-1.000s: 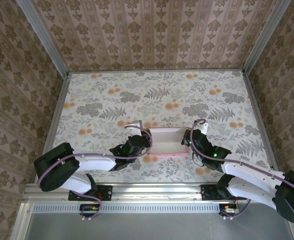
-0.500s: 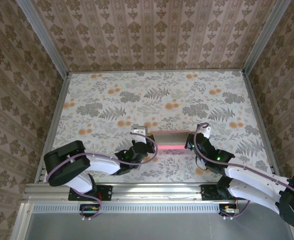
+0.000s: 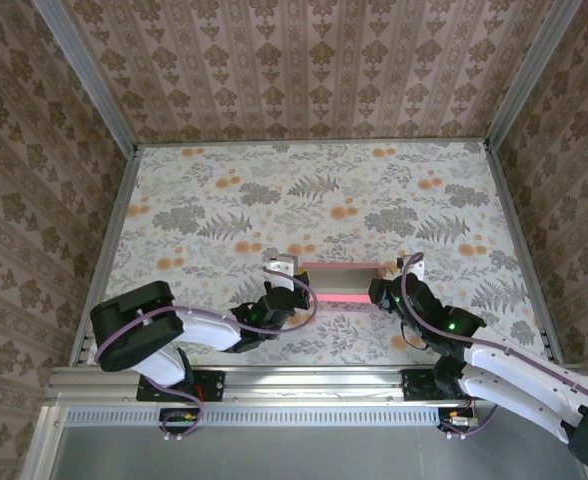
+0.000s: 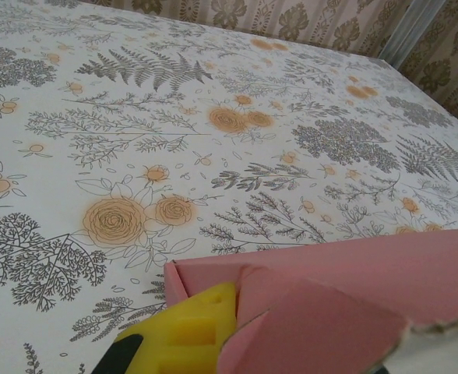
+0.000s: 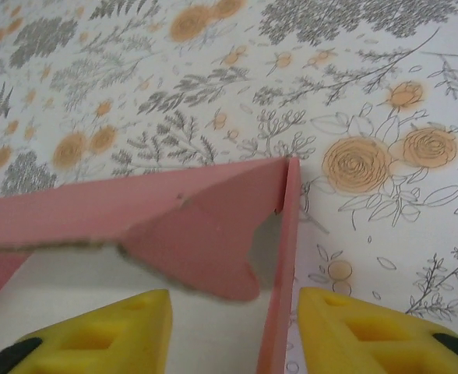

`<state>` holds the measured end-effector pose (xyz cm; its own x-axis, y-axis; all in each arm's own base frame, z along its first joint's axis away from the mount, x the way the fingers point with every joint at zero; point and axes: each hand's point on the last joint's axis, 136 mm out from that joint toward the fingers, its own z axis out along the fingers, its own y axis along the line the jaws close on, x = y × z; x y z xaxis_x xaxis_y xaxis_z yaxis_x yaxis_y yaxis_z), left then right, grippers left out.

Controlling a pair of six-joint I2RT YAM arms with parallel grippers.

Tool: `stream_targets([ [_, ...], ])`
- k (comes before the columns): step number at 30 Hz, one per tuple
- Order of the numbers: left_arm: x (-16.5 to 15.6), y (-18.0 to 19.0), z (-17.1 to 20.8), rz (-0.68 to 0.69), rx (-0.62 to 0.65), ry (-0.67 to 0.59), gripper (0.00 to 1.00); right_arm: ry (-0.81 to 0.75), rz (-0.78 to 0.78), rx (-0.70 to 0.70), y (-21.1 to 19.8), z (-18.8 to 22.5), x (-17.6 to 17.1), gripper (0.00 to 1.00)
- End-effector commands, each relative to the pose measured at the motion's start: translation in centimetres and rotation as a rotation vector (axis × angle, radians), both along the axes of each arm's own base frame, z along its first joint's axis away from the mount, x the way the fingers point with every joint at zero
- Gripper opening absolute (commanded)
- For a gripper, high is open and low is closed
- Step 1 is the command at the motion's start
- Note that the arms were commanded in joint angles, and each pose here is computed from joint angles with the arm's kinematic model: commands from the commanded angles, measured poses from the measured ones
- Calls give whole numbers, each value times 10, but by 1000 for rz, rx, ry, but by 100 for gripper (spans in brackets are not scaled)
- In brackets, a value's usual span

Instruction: Fold the paper box

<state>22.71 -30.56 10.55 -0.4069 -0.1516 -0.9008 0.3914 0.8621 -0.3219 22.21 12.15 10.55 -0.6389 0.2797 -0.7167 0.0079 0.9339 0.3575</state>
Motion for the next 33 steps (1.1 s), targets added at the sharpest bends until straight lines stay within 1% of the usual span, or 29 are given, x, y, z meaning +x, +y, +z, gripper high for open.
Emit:
stream_targets([
  [1, -10, 9, -28, -30, 126, 25, 0, 31, 106, 8, 9, 11, -14, 54],
  [3, -9, 8, -27, -31, 129, 21, 1, 38, 142, 19, 11, 17, -21, 56],
  [7, -9, 8, -27, -29, 132, 21, 1, 11, 249, 68, 19, 41, -36, 57],
  [10, -10, 8, -27, -33, 134, 20, 1, -13, 297, 89, 18, 63, -47, 56],
  [13, -10, 7, -27, -42, 136, 15, 3, -45, 339, 116, 24, 90, -50, 53],
  [15, -11, 6, -26, -55, 136, 6, 6, -53, 360, 134, 31, 105, -48, 52],
  [18, -13, 4, -24, -72, 132, -6, 12, -38, 353, 131, 39, 118, -38, 51],
  [20, -16, 2, -23, -86, 134, -10, 17, -7, 340, 119, 45, 120, -30, 51],
  [25, -24, -1, -22, -124, 146, -3, 27, 60, 324, 106, 58, 109, -13, 50],
  [27, -28, 0, -21, -131, 151, 6, 38, 77, 325, 110, 62, 105, -11, 50],
  [28, -31, 1, -21, -138, 154, 12, 47, 85, 326, 111, 64, 102, -10, 50],
  [30, -38, 1, -21, -164, 165, 30, 70, 106, 323, 106, 64, 95, -10, 50],
  [32, -48, 1, -22, -205, 185, 64, 99, 93, 322, 122, 67, 96, -6, 49],
  [33, -53, 2, -23, -225, 199, 83, 100, 98, 323, 124, 67, 94, -6, 49],
])
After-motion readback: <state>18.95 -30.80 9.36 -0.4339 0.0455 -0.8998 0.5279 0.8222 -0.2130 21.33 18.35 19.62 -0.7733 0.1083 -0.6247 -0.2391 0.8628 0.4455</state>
